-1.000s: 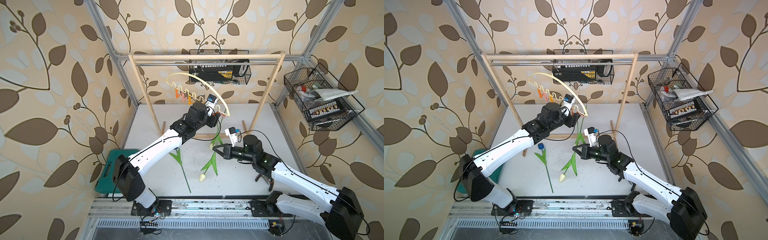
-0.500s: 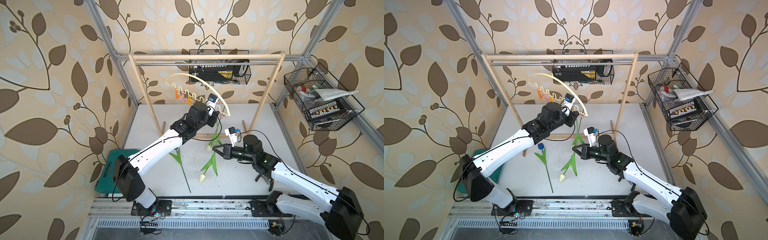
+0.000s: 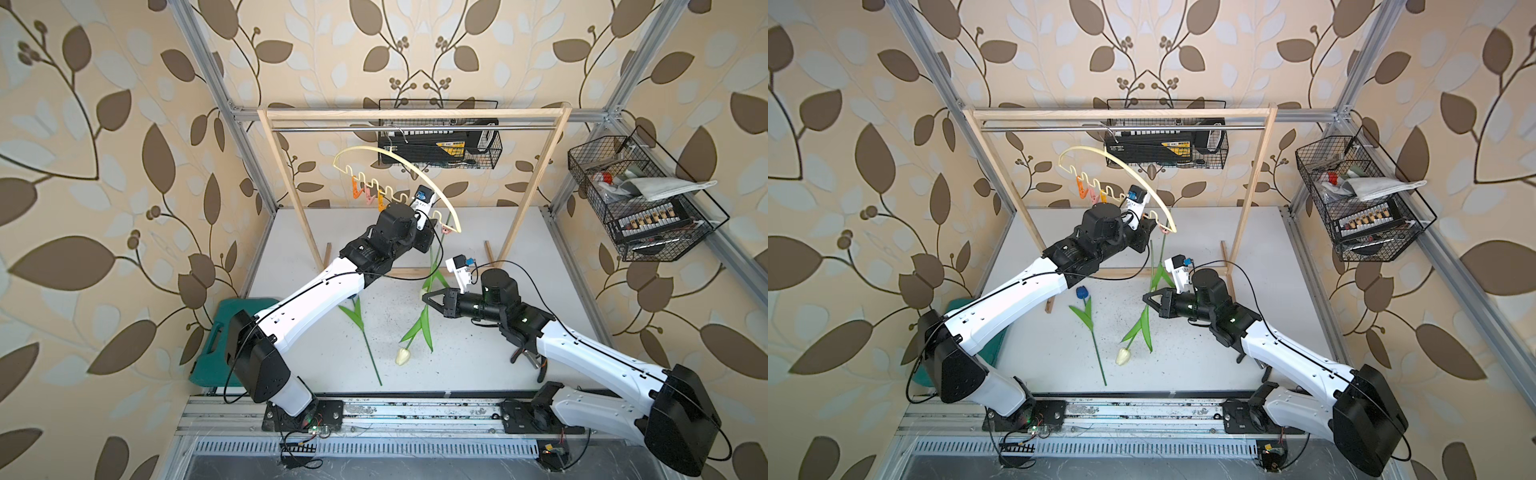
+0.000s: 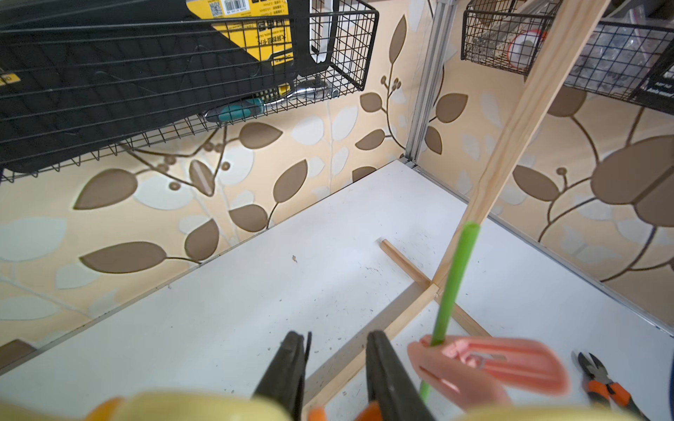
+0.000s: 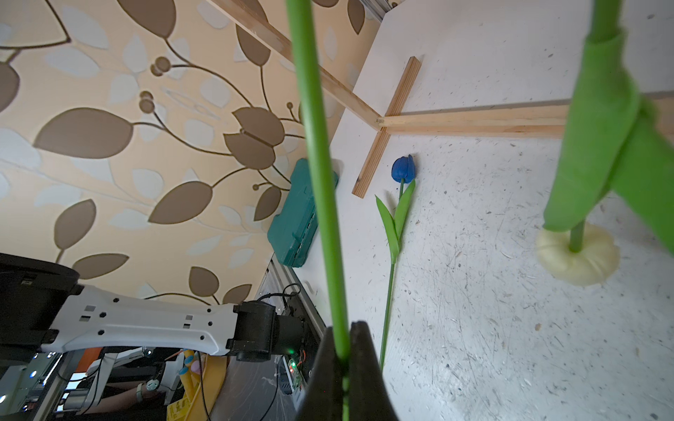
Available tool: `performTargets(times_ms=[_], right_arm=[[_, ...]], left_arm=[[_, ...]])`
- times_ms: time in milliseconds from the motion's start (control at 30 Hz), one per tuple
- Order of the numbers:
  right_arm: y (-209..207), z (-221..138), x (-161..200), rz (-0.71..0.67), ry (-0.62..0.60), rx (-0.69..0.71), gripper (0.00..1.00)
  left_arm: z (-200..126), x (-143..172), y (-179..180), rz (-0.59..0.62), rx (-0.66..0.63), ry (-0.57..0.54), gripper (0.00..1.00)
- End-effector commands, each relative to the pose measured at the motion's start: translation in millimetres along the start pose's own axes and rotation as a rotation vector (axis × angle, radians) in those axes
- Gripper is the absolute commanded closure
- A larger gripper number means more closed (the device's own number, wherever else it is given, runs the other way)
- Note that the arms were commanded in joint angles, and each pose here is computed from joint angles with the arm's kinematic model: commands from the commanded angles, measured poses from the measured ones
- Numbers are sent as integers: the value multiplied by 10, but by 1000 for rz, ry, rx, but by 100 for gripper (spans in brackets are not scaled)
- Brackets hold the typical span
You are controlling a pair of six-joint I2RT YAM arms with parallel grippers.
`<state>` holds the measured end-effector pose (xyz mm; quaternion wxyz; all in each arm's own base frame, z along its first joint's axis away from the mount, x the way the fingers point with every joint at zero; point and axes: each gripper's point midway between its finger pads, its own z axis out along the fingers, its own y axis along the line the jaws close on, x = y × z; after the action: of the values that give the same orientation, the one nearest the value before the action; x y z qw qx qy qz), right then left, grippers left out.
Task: Dry the flowers on a clothes hanger
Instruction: Open the clamp at the hanger.
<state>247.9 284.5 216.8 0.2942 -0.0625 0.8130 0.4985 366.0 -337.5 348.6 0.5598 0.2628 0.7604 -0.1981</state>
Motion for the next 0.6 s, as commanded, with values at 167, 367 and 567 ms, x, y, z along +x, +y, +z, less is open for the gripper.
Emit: performTargets(times_ms=[167, 367, 567], right_arm=[[107, 15, -124, -12, -25, -25, 100], [72, 112, -286, 36, -74, -29, 100], [188, 214, -459, 74, -103, -82, 100]], left_arm=[[-61, -214, -34, -45, 8, -38, 71], [-121, -274, -35, -109, 32, -35, 71], [-170, -284, -30, -168, 56, -28, 76]])
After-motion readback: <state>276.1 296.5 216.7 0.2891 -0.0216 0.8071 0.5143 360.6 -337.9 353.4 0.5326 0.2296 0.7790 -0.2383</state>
